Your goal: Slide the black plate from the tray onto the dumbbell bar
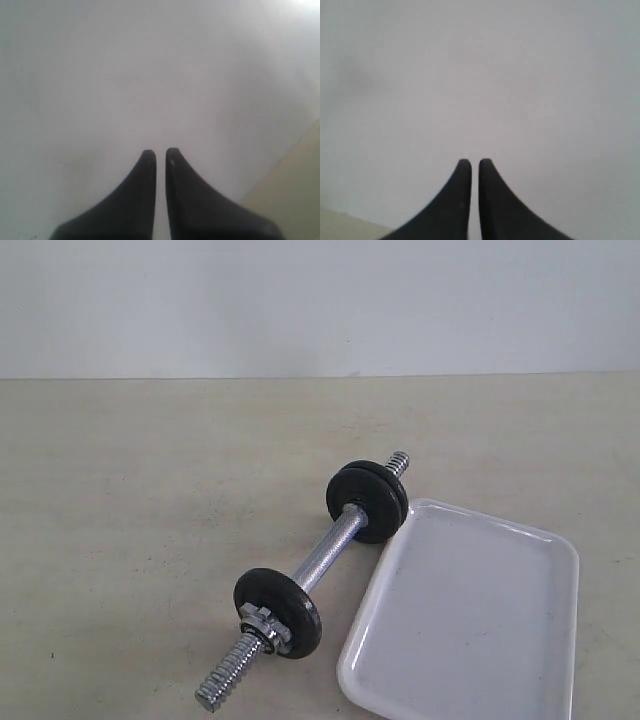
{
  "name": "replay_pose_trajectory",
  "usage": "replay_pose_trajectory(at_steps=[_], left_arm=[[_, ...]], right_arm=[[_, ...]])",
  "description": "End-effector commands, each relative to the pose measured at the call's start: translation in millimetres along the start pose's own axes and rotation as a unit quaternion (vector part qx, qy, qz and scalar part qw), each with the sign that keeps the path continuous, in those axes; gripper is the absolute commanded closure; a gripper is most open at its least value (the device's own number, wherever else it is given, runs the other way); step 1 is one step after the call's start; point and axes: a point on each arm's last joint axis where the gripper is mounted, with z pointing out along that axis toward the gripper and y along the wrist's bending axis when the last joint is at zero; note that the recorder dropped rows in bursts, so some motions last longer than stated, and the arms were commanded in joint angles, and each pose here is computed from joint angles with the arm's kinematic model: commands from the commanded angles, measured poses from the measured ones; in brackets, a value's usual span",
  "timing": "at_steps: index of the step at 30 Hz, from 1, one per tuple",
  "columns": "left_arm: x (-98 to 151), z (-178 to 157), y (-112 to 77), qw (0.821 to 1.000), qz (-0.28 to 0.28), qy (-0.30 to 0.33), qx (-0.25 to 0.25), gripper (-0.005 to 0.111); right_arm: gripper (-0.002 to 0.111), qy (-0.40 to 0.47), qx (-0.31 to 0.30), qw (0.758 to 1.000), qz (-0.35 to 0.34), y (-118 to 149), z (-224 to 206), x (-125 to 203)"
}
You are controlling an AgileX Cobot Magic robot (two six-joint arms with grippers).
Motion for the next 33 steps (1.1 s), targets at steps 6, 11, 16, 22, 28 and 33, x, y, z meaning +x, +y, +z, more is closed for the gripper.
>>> replay_pose_trajectory(at_steps=[6,11,16,22,28,33], left_arm=[[29.9,0.1,5.8,0.995,-0.054,0.048,-0.071,0.102],[29.9,0.1,5.8,0.994,-0.061,0.047,-0.071,0.102],[29.9,0.1,5.8,0.994,-0.061,0.047,-0.071,0.102],[29.9,0.1,5.8,0.994,-0.061,0.047,-0.071,0.102],[29.9,0.1,5.8,0.994,-0.061,0.047,-0.071,0.102],[29.9,0.1,5.8,0.994,-0.061,0.047,-0.071,0.102]], right_arm=[[0.104,-0.171,-0.102,0.979,0.052,75.6,105.6,75.8],[0.104,-0.169,-0.169,0.961,0.141,105.9,137.4,115.7],[0.104,-0.095,-0.161,0.964,0.188,117.6,164.2,149.2],[0.104,-0.045,-0.158,0.963,0.216,123.7,178.8,164.9],[0.104,-0.005,-0.155,0.956,0.248,124.9,180.1,171.6],[0.104,-0.005,-0.155,0.956,0.248,124.9,180.1,171.6]])
